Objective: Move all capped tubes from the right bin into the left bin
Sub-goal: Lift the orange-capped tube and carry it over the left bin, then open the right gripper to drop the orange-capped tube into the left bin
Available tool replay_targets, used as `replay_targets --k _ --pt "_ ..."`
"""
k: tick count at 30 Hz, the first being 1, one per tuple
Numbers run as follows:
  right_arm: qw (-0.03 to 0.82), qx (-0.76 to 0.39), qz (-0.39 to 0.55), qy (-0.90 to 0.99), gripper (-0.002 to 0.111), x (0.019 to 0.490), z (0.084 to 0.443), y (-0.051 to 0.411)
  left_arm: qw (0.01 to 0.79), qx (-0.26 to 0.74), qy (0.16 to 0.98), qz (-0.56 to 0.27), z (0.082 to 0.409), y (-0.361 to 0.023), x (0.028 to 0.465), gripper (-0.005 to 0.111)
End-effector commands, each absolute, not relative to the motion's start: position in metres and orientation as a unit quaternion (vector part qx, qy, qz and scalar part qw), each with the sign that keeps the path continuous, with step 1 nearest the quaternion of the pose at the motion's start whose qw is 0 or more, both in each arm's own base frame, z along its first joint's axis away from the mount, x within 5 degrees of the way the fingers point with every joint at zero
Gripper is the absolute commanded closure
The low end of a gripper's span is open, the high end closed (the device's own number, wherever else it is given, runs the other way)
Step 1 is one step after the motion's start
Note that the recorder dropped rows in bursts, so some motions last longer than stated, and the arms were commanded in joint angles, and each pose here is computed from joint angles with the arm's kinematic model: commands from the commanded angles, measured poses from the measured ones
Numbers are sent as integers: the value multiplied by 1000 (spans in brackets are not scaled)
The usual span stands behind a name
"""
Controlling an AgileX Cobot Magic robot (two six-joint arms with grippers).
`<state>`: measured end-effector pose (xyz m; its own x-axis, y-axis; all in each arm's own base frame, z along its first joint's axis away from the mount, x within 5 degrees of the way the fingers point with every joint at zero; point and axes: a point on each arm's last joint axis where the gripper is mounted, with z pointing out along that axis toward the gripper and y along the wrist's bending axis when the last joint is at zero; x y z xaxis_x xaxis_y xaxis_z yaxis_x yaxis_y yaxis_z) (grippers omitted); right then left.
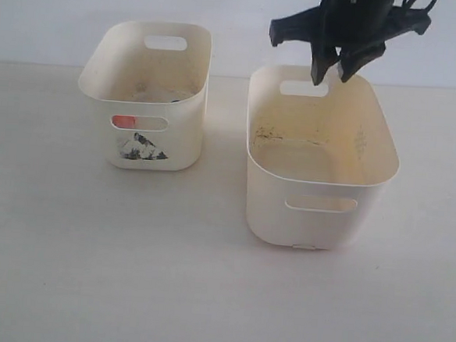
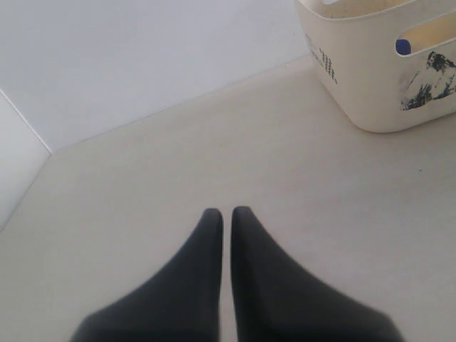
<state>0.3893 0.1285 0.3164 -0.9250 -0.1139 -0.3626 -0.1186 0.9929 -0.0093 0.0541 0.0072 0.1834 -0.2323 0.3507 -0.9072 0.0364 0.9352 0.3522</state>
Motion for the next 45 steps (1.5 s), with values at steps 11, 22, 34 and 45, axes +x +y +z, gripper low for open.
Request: replay_targets --k 11,22,34,45 --pt "378 -182 236 877 108 403 320 236 611 123 772 123 185 7 54 102" --pt "359 -159 232 890 90 424 272 246 611 123 772 123 185 7 54 102" --pt "340 -195 229 891 108 405 299 239 611 123 772 123 185 7 54 102" --pt "292 -270 177 900 108 339 369 202 611 123 772 123 185 7 54 102"
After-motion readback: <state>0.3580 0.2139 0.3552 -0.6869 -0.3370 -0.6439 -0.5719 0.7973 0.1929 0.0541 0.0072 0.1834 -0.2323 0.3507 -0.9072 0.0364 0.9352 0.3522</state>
